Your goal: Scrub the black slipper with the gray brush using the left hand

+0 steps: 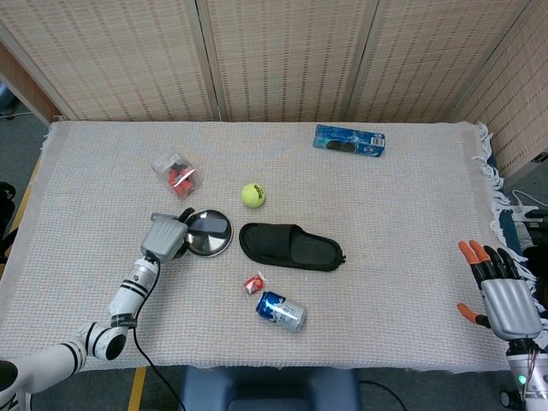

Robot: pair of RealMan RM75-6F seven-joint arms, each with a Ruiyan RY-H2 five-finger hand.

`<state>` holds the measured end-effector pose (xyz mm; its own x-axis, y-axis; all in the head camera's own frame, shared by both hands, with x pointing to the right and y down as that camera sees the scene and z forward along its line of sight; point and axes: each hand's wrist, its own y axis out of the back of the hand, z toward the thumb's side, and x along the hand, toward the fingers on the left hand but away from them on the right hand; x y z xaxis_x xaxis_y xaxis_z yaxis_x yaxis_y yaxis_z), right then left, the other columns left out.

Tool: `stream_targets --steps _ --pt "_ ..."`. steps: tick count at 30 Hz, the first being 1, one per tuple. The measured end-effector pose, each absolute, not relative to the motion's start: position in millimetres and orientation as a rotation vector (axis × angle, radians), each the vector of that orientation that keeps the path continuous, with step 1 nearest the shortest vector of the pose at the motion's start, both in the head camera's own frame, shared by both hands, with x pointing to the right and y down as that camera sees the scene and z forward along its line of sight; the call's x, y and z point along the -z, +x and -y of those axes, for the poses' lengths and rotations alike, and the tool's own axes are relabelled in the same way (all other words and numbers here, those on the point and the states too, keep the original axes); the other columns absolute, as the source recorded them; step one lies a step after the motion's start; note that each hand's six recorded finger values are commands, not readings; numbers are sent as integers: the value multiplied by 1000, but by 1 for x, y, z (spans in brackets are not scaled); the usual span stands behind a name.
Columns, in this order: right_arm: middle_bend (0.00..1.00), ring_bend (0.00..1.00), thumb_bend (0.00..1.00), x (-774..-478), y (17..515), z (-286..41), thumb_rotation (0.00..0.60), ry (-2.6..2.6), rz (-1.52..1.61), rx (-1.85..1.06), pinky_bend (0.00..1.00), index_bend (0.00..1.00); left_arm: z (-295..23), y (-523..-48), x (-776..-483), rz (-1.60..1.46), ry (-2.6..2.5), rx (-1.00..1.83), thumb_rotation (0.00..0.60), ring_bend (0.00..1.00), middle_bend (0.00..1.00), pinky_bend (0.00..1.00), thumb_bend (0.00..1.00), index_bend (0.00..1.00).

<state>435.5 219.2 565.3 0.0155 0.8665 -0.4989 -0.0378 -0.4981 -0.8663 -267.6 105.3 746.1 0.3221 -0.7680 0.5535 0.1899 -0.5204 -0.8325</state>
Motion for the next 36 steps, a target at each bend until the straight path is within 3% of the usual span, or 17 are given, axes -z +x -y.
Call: stream_targets --steps 8,18,30,36 --pt "0 0 69 -565 438 -219 600 -1564 875 -1590 0 0 -100 -259 -761 -488 -1658 1357 600 556 174 1000 388 165" --pt "0 0 69 -565 439 -219 600 -1570 872 -1604 0 0 -99 -247 -770 -451 -1615 1330 600 567 245 1000 391 247" --pt "0 0 69 -565 441 -220 600 -1575 869 -1618 0 0 -97 -241 -777 -442 -1595 1319 600 568 254 1000 389 282" --pt "0 0 69 -566 441 -220 600 -1579 865 -1625 0 0 -95 -244 -779 -450 -1576 1320 600 584 335 1000 390 374"
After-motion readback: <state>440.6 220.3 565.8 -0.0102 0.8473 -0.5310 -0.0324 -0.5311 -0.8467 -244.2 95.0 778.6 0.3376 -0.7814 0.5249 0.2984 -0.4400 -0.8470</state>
